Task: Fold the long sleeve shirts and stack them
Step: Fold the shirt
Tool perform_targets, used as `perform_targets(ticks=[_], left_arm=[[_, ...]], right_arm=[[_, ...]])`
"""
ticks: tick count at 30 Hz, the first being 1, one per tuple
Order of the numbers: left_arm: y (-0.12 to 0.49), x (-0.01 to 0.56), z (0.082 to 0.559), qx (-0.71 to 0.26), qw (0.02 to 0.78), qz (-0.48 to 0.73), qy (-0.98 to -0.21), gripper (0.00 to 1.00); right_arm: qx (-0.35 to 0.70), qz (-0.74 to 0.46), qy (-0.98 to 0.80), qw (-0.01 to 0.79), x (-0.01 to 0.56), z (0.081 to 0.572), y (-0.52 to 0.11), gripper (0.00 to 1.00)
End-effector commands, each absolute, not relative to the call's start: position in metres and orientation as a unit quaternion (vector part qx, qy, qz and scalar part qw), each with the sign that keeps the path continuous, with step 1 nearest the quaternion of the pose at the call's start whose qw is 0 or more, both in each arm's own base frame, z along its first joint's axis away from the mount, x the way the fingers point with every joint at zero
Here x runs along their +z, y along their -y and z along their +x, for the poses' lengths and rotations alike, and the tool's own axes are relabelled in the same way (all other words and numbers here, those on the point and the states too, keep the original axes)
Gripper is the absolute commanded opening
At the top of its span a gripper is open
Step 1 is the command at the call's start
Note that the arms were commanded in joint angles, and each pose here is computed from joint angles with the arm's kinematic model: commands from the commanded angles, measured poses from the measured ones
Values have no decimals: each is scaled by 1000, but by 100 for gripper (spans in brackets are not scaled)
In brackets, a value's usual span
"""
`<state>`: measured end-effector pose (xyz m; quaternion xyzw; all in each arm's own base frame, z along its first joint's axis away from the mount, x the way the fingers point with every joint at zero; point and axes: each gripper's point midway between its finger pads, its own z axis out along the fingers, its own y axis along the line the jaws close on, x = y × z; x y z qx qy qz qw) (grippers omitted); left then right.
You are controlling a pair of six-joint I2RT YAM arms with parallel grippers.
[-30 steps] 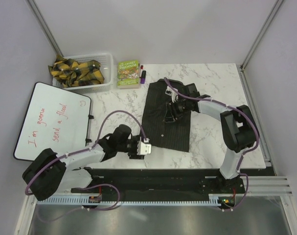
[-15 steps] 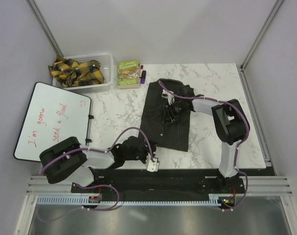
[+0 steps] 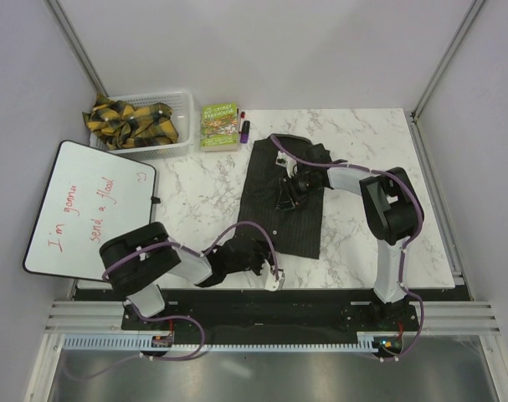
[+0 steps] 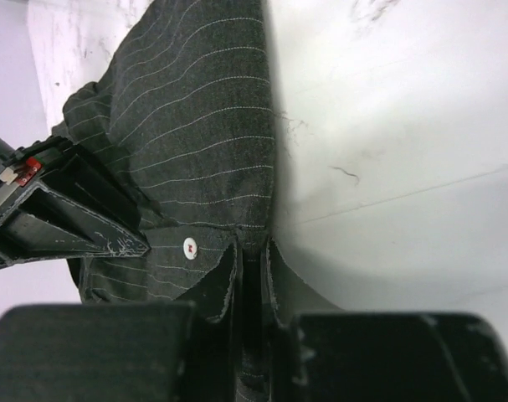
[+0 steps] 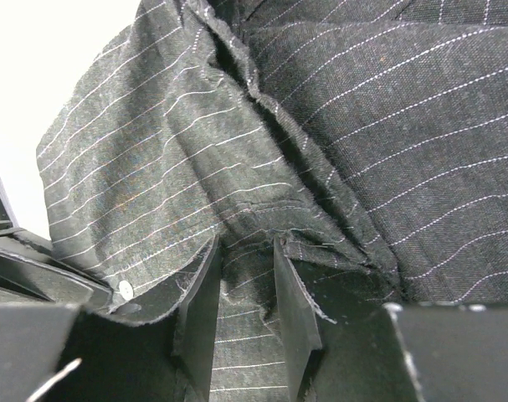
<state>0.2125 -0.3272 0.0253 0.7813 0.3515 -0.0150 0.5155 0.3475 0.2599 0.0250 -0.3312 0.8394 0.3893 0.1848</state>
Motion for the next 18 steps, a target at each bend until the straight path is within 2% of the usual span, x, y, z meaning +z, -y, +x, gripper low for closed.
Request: perform_targets(ticks=[1, 2, 4, 10, 12, 17, 18], left_arm=[[331, 58, 186, -50, 492, 791, -361, 4], [318, 41, 165, -75, 432, 816, -377, 4], [327, 69, 142, -123, 431, 801, -397, 3], [303, 74, 89, -196, 306, 787, -499, 2], [296, 80, 74, -224, 269, 780, -518, 2], [308, 133, 61, -272, 263, 769, -515, 2], [310, 139, 59, -278, 259, 769, -513, 2]], right_arm=[[395, -327, -849, 131, 8, 304, -264, 40], [414, -323, -842, 126, 15, 295, -269, 41], [426, -326, -835, 127, 32, 283, -275, 43], [422, -349, -822, 158, 88, 301, -271, 57], [401, -368, -819, 183, 95, 322, -268, 58], [373, -355, -826, 228, 108, 388, -251, 59], [365, -350, -833, 224, 96, 398, -246, 59]])
